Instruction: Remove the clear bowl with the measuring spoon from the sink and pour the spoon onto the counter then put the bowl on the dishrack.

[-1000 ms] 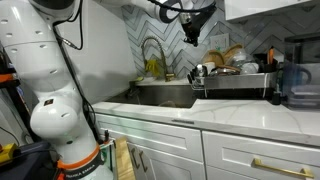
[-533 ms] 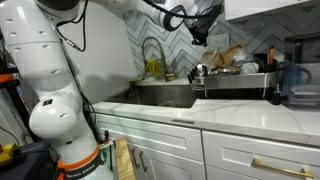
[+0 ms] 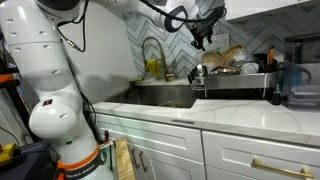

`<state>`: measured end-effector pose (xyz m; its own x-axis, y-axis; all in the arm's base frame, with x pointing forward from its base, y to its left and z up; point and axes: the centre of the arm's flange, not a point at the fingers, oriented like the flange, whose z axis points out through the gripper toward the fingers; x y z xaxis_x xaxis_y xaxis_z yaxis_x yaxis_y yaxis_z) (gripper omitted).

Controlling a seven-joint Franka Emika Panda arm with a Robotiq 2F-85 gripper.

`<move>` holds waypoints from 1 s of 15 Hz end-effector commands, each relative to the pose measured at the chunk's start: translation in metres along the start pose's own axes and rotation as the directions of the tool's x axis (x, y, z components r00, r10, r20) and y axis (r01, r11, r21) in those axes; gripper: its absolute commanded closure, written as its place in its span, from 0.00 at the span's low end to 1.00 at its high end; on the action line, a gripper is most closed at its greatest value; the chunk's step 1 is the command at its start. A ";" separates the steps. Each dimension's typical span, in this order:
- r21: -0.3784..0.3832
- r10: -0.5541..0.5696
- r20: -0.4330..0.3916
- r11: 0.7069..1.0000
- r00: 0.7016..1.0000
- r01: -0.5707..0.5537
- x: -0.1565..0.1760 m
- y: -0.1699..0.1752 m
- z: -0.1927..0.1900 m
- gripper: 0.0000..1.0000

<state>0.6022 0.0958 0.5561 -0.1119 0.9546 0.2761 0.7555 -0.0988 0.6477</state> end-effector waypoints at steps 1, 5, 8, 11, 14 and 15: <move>-0.051 0.083 0.050 0.995 0.995 -0.080 0.007 0.009 -0.019 0.07; -0.106 0.221 0.206 0.974 0.953 -0.202 0.001 0.019 -0.046 0.00; -0.144 0.341 0.289 0.939 0.894 -0.312 -0.020 0.023 -0.064 0.00; -0.130 0.454 0.376 0.889 0.808 -0.439 -0.024 0.019 -0.075 0.00; -0.066 0.545 0.432 0.814 0.719 -0.577 -0.015 0.012 -0.083 0.00; -0.037 0.567 0.444 0.785 0.694 -0.618 -0.011 0.011 -0.087 0.00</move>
<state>0.5679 0.0469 0.6120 0.5538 0.7973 0.2401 0.6466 -0.5935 0.4792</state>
